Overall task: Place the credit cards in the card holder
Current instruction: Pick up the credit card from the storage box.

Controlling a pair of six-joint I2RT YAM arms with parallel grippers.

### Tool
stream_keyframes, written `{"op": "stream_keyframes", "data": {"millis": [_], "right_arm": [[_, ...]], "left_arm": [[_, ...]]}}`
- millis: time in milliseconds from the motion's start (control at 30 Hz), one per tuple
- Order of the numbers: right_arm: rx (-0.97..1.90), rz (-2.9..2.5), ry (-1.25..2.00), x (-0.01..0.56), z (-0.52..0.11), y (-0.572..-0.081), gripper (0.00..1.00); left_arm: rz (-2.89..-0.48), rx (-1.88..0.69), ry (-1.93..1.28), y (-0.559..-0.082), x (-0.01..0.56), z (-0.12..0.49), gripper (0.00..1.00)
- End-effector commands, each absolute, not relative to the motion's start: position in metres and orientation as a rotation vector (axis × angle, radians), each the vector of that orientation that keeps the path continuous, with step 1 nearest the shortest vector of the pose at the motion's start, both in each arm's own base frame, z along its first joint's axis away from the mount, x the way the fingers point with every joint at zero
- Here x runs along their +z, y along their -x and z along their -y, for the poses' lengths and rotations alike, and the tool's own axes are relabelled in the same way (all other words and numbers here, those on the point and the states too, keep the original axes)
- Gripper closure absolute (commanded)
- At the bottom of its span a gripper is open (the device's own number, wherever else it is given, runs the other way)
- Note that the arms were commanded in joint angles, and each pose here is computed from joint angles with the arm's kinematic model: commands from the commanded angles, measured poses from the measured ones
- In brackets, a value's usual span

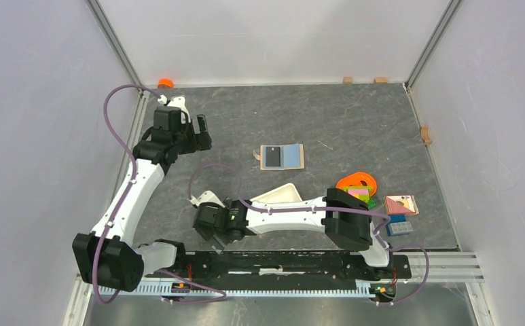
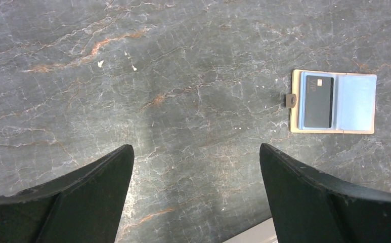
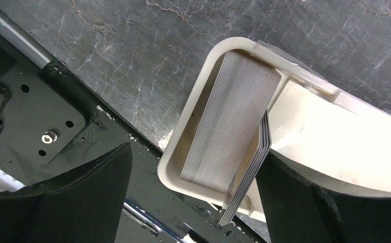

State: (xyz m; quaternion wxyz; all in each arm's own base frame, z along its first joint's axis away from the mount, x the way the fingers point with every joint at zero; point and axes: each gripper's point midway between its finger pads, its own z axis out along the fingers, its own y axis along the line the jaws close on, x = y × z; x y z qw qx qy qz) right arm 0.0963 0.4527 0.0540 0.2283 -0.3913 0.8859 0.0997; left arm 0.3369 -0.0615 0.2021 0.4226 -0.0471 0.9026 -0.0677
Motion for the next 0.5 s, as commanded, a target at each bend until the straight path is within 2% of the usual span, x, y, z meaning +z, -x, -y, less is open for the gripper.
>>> {"op": "stream_keyframes", "data": {"millis": [0,467], "right_arm": [[0.273,-2.401,1.033,0.069,-0.471,-0.093,0.08],[0.267,-2.346,1.017,0.095,-0.479,-0.084,0.12]], "left_arm": [[-2.202,-0.156,0.101,-0.337,0.217,0.057,0.0],[-2.188,-0.163,0.1,-0.335,0.221,0.058,0.0]]}}
